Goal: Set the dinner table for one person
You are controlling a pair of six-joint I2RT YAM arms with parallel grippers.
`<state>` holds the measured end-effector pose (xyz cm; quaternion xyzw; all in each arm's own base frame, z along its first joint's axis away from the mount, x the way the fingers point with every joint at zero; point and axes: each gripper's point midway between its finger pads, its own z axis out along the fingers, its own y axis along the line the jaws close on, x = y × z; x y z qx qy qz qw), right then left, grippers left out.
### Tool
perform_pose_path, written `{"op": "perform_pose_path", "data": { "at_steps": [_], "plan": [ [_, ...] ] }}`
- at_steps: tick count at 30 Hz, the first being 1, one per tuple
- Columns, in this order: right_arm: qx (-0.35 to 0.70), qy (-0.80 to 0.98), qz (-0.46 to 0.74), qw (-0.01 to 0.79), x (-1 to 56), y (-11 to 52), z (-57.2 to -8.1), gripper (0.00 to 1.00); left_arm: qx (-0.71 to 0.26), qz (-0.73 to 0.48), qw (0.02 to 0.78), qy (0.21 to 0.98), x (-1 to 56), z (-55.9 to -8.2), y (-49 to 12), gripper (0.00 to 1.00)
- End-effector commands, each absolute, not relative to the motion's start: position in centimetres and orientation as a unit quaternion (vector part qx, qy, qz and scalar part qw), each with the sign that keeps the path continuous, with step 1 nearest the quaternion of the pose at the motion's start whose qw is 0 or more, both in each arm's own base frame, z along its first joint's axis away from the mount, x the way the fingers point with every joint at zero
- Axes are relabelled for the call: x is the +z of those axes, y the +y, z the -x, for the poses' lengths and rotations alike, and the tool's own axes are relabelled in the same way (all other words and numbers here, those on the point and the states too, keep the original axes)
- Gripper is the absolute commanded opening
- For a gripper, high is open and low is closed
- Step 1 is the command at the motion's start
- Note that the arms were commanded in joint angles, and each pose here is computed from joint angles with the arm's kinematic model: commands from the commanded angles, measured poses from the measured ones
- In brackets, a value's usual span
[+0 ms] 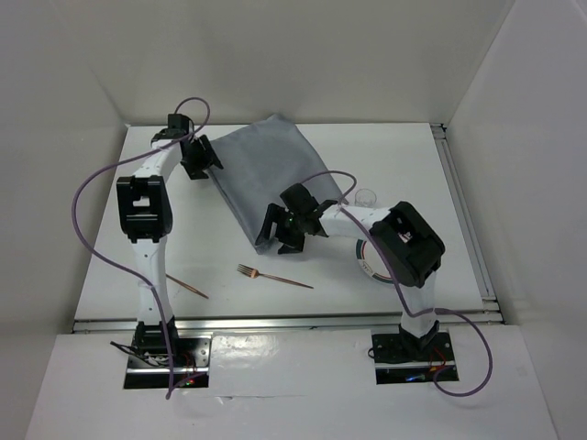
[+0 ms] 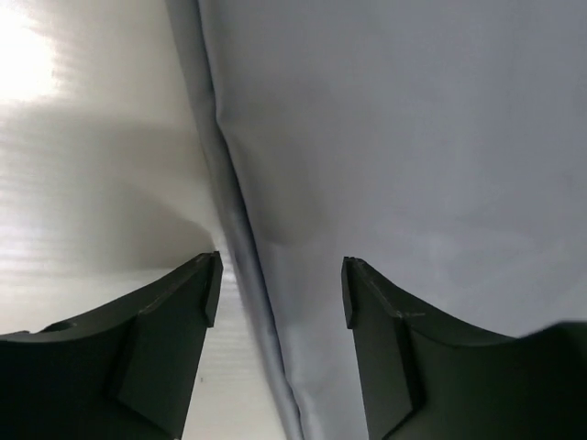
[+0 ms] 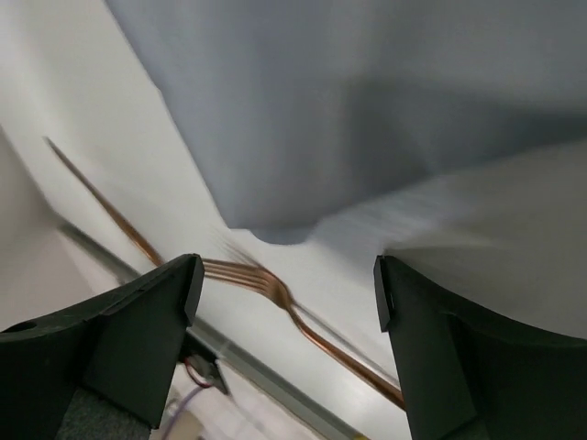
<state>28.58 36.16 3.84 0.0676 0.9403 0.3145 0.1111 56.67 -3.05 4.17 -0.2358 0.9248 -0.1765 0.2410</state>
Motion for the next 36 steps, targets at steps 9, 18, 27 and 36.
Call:
{"op": "perform_pose_path", "data": {
  "at_steps": [9, 18, 27, 36],
  "plan": [
    [0.310, 0.932, -0.138, 0.127, 1.4, 39.5, -31.8, 0.25, -0.188, 0.258, 0.229, 0.919, 1.9, -57.4, -3.4, 0.00],
    [0.160, 0.954, -0.130, 0.218, 2.8, 28.0, -33.0, 0.00, -0.137, 0.279, 0.169, 0.935, 2.0, -45.9, -2.8, 0.00],
    [0.089, 0.956, -0.071, 0.269, 7.1, 20.4, -35.5, 0.62, -0.123, 0.282, 0.152, 0.939, 5.1, -34.8, -3.4, 0.79],
    [0.210, 0.927, -0.059, 0.305, 14.0, 25.3, -33.9, 0.79, -0.034, 0.369, 0.223, 0.902, 10.8, -32.9, 2.3, 0.75]
  ]
}}
